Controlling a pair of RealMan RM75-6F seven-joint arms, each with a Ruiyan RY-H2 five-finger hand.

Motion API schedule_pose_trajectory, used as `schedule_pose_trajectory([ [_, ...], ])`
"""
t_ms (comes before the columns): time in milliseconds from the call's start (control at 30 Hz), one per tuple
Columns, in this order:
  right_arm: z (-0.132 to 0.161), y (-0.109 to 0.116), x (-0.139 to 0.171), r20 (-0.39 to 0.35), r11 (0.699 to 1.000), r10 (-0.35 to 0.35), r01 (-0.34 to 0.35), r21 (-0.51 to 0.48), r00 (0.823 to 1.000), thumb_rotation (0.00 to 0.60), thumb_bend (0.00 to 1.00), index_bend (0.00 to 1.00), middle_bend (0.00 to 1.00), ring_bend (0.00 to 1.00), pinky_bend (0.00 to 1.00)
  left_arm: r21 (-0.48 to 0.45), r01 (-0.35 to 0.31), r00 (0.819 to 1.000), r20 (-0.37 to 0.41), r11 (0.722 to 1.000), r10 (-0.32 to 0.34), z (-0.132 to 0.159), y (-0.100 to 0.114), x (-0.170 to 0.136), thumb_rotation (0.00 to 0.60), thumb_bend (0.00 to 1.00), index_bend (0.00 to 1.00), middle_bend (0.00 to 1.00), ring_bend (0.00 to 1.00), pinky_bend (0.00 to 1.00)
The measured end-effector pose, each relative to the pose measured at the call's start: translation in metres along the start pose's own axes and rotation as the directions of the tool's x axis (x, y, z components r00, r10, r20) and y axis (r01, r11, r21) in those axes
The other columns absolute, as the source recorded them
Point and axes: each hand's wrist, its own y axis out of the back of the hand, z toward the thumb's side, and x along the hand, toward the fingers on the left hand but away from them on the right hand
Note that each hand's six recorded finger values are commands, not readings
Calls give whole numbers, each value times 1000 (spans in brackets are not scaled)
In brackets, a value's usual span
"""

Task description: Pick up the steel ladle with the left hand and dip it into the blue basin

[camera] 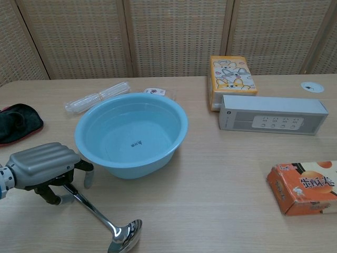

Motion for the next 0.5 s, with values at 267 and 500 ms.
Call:
schedule_pose_trajectory([
  [267, 0, 0, 0, 0, 1000, -1, 1, -4, 1000, 600, 0, 0, 0, 0, 0, 10, 13, 1000, -5, 1000, -13, 2, -3, 3, 600, 349, 457, 973, 938, 1000],
  [500, -1, 1, 0, 0, 1000, -2, 2, -8, 1000, 600, 0, 0, 0, 0, 0, 8, 33, 999, -20, 999, -33, 1, -8, 5, 600, 376, 465, 973, 938, 1000],
])
